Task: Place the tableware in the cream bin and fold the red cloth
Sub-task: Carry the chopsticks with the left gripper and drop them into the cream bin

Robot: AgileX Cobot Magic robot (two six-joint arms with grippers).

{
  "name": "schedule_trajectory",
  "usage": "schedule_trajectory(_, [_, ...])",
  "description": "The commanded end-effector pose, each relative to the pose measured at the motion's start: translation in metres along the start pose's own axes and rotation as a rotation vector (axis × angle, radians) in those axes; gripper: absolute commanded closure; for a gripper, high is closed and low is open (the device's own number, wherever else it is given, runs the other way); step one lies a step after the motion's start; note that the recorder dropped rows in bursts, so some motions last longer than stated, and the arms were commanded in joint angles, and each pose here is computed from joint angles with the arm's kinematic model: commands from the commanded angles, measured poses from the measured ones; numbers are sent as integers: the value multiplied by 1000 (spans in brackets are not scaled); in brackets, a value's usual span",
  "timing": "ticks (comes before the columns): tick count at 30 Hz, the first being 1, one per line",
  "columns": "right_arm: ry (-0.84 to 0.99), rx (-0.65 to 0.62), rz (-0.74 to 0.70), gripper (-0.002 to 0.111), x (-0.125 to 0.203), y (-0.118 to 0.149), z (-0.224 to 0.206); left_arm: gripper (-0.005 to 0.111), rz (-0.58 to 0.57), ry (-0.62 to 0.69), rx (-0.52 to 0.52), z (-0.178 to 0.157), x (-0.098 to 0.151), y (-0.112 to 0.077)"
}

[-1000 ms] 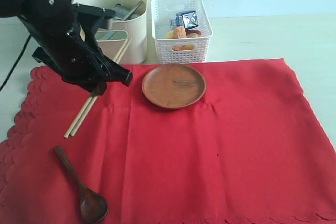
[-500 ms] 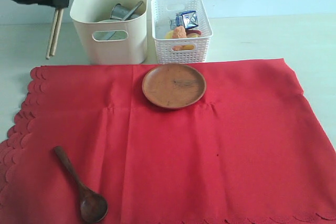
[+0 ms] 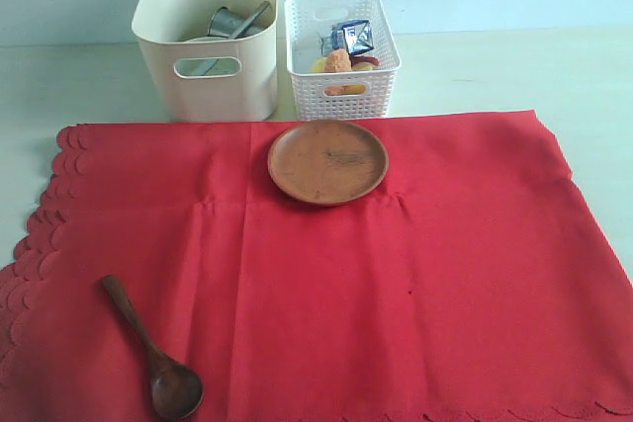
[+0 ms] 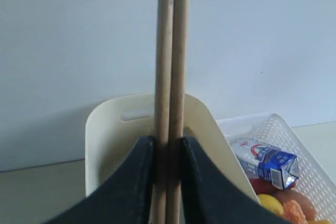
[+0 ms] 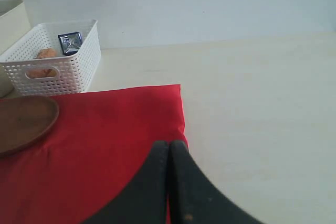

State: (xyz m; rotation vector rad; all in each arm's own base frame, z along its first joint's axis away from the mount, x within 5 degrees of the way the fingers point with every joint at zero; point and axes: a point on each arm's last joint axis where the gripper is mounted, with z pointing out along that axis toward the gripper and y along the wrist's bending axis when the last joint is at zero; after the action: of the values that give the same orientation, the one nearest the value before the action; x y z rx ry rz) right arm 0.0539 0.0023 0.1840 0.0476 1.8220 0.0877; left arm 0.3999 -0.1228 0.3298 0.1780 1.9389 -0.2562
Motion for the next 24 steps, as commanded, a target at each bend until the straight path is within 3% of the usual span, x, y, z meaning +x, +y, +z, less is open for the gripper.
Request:
schedule_trajectory(1, [-11, 6, -6, 108, 0, 0, 0, 107, 23, -31, 3, 35, 0, 1])
schedule_trajectory(12, [-11, 6, -6, 108, 0, 0, 0, 107, 24, 32, -2, 121, 41, 4])
schedule_trajectory(24, [-11, 6, -6, 108, 0, 0, 0, 107, 13, 132, -8, 146, 80, 5])
